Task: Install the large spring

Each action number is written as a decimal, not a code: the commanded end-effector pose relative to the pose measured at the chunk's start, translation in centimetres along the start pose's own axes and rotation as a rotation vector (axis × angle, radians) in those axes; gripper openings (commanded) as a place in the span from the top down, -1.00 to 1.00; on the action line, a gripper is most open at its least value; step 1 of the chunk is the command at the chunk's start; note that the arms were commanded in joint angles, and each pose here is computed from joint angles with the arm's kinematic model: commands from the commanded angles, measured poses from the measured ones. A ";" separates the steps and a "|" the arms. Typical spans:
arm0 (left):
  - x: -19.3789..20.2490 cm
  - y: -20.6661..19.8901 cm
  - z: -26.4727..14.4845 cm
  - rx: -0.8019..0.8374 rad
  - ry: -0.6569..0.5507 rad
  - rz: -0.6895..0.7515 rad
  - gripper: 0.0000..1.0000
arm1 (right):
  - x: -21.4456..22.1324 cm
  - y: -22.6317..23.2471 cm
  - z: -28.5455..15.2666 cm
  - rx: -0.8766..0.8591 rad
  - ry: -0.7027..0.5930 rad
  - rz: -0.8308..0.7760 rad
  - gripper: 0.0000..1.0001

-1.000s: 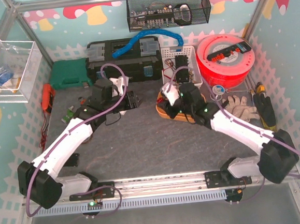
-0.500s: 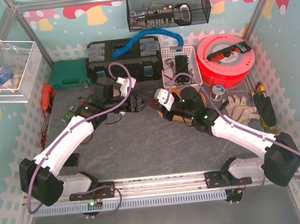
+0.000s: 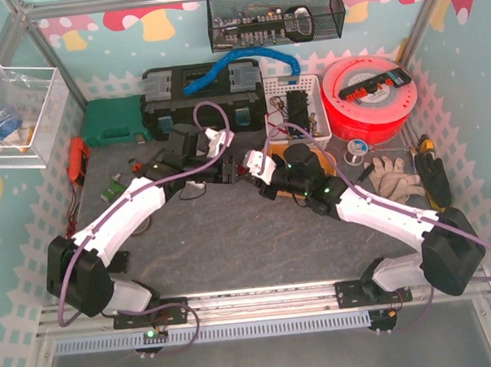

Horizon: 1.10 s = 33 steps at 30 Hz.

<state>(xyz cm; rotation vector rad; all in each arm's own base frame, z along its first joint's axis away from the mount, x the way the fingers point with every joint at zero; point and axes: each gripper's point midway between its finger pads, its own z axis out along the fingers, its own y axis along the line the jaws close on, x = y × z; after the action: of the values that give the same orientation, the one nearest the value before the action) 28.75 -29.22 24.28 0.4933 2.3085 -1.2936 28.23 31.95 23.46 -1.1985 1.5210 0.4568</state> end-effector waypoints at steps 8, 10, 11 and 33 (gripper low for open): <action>-0.3 -0.9 0.3 0.026 0.046 0.033 0.80 | -2.1 -0.6 0.6 0.028 -0.047 -0.061 0.67; -0.3 -0.7 0.1 0.017 0.049 0.026 0.92 | -1.3 -0.9 0.8 0.047 -0.017 -0.034 0.36; -0.4 -0.6 0.0 0.007 0.047 0.024 0.97 | -0.9 -1.0 0.9 0.053 -0.003 -0.016 0.21; -2.5 17.0 -8.3 -0.892 -0.109 -0.162 1.00 | 5.3 -3.7 -4.3 0.370 0.195 0.401 -0.97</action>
<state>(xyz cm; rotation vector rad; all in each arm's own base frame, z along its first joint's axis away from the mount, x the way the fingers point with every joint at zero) 36.22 -16.96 18.21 0.0142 2.5459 -0.4883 29.68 26.25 20.59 -0.7633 1.8840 0.3474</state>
